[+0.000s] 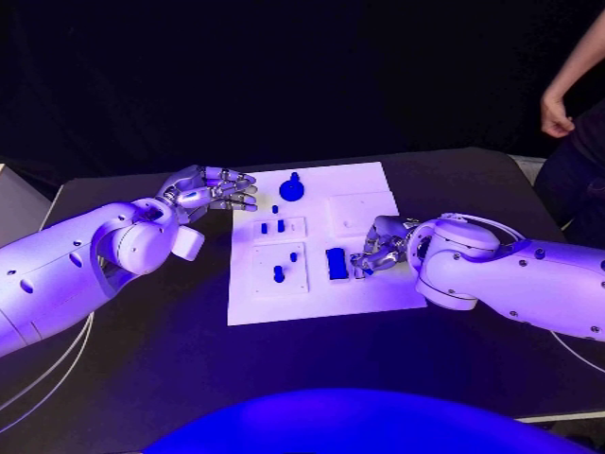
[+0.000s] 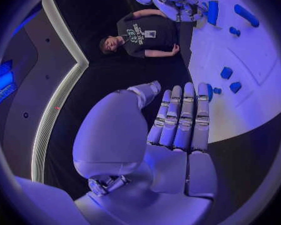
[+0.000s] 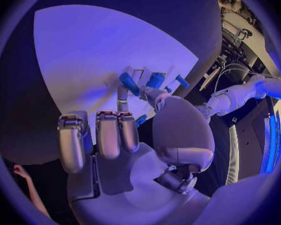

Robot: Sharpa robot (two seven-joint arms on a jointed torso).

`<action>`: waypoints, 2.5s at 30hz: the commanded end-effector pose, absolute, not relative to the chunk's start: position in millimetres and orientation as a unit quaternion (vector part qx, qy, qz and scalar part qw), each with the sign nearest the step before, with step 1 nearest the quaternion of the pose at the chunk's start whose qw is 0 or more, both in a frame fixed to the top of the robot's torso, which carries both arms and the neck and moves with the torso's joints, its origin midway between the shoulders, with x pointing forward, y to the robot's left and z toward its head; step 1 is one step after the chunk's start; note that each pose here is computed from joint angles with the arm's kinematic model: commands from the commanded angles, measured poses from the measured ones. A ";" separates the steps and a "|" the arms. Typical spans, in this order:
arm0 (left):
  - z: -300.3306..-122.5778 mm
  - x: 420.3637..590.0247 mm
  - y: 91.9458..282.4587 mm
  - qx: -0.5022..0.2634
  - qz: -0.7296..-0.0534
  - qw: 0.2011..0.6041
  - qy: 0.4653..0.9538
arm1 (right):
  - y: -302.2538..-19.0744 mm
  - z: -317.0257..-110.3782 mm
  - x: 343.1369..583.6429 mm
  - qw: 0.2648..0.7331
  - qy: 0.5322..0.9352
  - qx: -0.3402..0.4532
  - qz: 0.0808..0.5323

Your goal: Assemble the parts on the task board

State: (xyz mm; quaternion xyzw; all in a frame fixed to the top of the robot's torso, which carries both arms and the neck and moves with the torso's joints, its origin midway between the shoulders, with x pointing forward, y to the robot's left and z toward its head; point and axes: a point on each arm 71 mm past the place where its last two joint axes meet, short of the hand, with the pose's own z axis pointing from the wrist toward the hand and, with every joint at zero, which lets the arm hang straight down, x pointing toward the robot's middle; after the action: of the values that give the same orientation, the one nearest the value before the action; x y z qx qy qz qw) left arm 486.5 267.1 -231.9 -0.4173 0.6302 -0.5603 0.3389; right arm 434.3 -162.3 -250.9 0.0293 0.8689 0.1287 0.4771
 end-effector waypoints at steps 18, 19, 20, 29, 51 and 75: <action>-233.4 486.2 264.1 -0.413 -0.566 0.330 0.633 | -161.3 -251.7 436.8 0.483 0.867 0.020 0.125; -233.4 486.2 264.0 -0.413 -0.566 0.330 0.633 | -160.9 -251.4 436.8 0.484 0.866 0.021 0.126; -233.4 486.2 263.9 -0.413 -0.566 0.330 0.633 | -160.6 -251.2 436.9 0.485 0.865 0.022 0.127; -233.6 486.1 264.0 -0.413 -0.566 0.329 0.633 | -157.5 -250.5 435.7 0.483 0.864 0.030 0.141; -233.8 486.0 264.7 -0.414 -0.564 0.329 0.634 | -160.5 -257.1 437.2 0.451 0.884 0.018 0.123; -234.3 485.8 265.2 -0.413 -0.562 0.329 0.636 | -158.6 -254.7 437.7 0.464 0.875 0.031 0.132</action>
State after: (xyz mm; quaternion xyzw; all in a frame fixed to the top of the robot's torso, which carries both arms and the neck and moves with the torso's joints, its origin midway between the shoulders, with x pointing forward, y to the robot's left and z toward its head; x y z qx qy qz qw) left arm 486.6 267.1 -234.2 -0.4180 0.6347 -0.5572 0.3347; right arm 437.4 -159.0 -254.8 0.0303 0.8773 0.1302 0.4610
